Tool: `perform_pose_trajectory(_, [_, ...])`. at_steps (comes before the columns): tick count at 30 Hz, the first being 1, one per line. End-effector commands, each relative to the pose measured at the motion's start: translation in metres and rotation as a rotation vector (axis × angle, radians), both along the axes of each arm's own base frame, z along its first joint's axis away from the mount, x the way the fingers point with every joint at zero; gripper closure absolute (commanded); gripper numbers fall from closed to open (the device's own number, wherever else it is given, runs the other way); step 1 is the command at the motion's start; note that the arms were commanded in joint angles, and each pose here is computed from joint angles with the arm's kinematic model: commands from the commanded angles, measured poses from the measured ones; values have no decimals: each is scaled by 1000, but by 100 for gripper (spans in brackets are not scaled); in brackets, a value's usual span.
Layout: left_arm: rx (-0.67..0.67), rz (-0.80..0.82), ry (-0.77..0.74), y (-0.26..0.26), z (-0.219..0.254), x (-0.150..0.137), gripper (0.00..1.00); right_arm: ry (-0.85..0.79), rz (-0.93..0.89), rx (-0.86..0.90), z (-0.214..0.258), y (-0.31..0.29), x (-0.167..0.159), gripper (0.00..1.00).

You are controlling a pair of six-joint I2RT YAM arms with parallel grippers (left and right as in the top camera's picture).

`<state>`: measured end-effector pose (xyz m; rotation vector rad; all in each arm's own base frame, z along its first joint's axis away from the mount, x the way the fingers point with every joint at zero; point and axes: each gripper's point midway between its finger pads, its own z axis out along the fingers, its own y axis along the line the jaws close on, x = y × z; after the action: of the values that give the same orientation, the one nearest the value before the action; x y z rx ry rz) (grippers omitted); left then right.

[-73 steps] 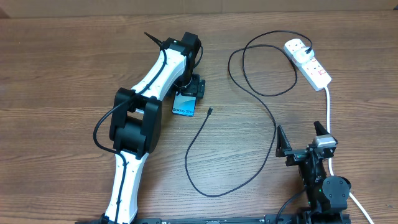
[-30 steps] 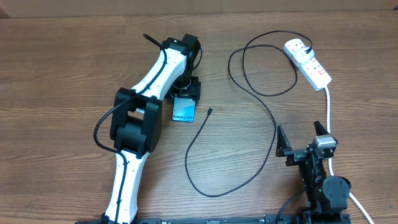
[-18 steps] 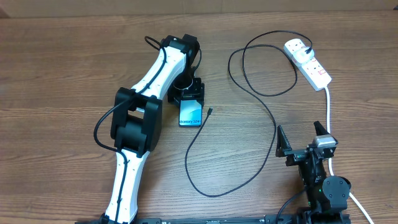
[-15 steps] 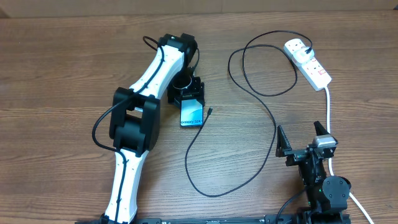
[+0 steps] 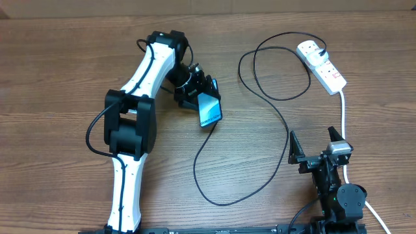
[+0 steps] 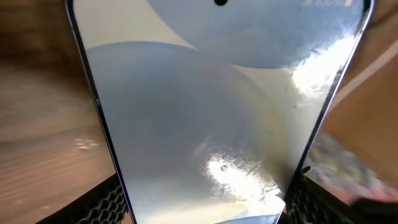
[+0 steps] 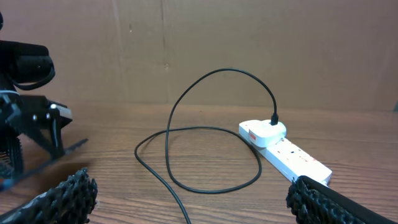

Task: Plug charger to phone and switch on socket
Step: 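Close the left gripper on the phone and lift it upright, then move the right gripper toward the held phone's edge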

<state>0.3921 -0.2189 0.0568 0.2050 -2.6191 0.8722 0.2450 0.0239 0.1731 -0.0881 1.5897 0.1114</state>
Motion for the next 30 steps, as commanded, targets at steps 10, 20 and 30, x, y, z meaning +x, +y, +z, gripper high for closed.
perform_pose_trajectory(10, [-484, 150, 76, -23, 72, 23, 30, -1, 2, -1, -2, 1, 0, 0])
perform_pose_trajectory(20, [-672, 197, 88, -22, 103, 35, 30, -1, 2, -1, -2, 1, 0, 0])
perform_pose_trajectory(30, [-836, 217, 99, -23, 130, 42, 30, -291, 658, 200, 88, 94, -62, 0])
